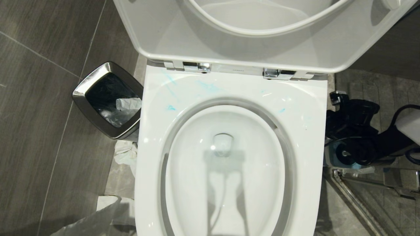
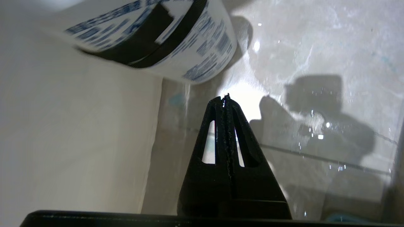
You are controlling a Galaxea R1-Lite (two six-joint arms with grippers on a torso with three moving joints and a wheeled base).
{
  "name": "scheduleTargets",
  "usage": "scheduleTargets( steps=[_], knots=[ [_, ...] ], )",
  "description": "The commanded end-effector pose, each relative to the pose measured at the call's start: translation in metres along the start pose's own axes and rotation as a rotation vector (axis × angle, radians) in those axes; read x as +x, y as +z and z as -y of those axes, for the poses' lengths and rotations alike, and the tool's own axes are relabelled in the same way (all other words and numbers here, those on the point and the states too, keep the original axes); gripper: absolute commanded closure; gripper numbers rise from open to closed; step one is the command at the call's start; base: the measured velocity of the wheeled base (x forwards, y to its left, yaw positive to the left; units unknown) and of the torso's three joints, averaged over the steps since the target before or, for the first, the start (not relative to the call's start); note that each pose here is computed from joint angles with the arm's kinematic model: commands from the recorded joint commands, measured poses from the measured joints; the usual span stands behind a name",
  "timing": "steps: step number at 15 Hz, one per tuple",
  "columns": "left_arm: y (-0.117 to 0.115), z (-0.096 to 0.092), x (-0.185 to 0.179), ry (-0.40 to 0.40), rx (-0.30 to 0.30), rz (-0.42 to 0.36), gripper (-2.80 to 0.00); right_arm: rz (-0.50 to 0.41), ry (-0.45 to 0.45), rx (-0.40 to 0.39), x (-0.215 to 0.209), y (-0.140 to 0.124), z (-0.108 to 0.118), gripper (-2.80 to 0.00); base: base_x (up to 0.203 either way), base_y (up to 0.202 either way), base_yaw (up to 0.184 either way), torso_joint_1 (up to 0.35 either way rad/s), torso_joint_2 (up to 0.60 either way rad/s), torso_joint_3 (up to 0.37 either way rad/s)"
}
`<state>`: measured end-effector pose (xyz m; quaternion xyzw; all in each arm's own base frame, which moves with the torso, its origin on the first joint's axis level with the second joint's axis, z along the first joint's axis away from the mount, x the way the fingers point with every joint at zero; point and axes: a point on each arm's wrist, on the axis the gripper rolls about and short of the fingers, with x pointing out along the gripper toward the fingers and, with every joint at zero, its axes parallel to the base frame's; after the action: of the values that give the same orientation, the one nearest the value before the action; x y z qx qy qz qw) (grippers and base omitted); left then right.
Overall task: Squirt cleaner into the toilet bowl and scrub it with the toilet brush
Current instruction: Pour in the cleaning agent
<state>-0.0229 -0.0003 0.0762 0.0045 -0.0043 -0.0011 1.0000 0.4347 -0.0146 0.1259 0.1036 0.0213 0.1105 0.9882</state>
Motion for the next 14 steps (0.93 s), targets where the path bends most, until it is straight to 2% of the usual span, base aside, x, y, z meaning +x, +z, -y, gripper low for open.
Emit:
scheduleTargets(
  steps=[1, 6, 10, 14],
  knots=[
    [-0.002, 0.000, 0.001, 0.001, 0.000, -0.007, 0.00, 0.011, 0.004, 0.007, 0.010, -0.005, 0.004, 0.00, 0.000, 0.000, 0.000, 0.000, 0.00, 0.000],
    [-0.002, 0.000, 0.001, 0.001, 0.000, -0.007, 0.00, 0.127, 0.039, 0.057, 0.034, 0.012, 0.006, 0.00, 0.000, 0.000, 0.000, 0.000, 0.00, 0.000],
    [-0.002, 0.000, 0.000, 0.001, 0.000, -0.006, 0.00, 0.267, 0.097, 0.028, 0.060, 0.013, 0.005, 0.00, 0.000, 0.000, 0.000, 0.000, 0.00, 0.000],
    [-0.002, 0.000, 0.000, 0.001, 0.000, -0.006, 0.00, 0.279, 0.138, 0.035, 0.070, 0.011, -0.013, 0.00, 0.000, 0.000, 0.000, 0.000, 0.00, 0.000]
  ],
)
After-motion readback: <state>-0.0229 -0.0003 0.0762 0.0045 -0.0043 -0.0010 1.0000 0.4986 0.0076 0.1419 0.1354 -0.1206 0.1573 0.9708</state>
